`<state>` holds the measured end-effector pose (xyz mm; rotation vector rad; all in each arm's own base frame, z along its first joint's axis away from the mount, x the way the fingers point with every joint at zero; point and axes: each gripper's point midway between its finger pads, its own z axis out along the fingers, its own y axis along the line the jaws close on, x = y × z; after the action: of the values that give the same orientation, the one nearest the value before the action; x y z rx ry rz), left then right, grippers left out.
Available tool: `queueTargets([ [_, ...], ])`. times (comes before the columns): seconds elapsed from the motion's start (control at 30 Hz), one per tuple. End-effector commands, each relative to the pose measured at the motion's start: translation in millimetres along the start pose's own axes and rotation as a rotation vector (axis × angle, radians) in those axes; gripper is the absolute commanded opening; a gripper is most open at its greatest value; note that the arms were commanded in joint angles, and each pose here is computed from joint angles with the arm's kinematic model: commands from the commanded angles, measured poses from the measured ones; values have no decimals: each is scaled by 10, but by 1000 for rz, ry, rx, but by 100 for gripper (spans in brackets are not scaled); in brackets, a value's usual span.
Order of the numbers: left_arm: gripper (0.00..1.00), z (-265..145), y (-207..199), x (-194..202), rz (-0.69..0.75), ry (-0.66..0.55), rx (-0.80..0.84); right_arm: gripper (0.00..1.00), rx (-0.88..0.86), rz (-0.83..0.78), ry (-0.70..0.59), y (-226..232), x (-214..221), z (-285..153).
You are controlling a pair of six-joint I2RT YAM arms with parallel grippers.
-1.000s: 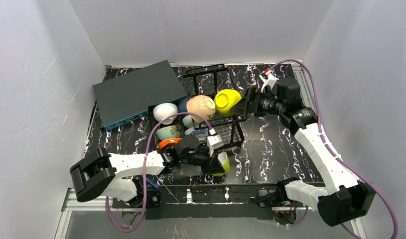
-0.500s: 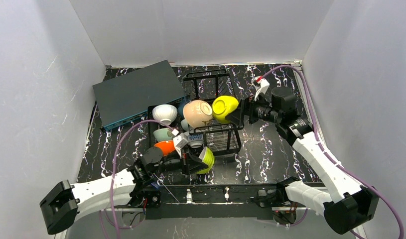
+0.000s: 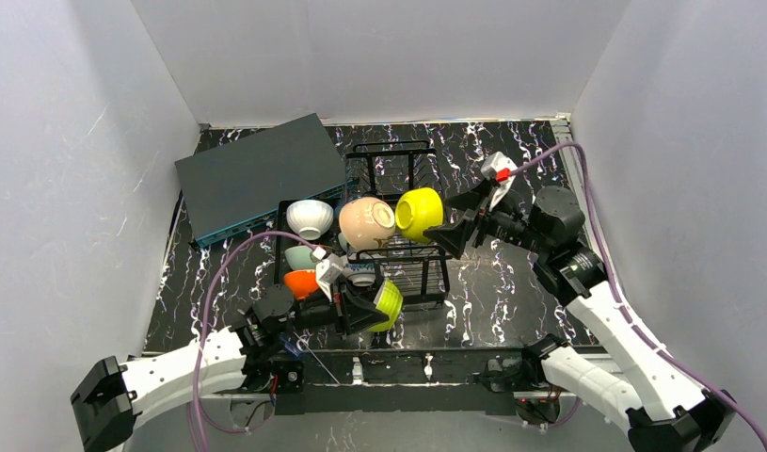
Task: Load the bowls into the dish rack
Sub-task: Pick up the bowl from the center of the board.
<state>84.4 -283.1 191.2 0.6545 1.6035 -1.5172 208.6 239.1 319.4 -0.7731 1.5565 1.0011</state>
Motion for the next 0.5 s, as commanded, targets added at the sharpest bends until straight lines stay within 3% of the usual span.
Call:
queueTargets([
  [0.0, 0, 76, -52, -178, 53, -15, 12, 99, 58, -145, -128, -15, -433, -91],
  [0.33, 0, 74, -401, -164, 140, 91, 189, 99, -98, -294, -181, 321, -507, -211],
  [0.47, 0, 58, -435, -139, 146, 126, 202, 99, -41, -282, -178, 225, -510, -213],
])
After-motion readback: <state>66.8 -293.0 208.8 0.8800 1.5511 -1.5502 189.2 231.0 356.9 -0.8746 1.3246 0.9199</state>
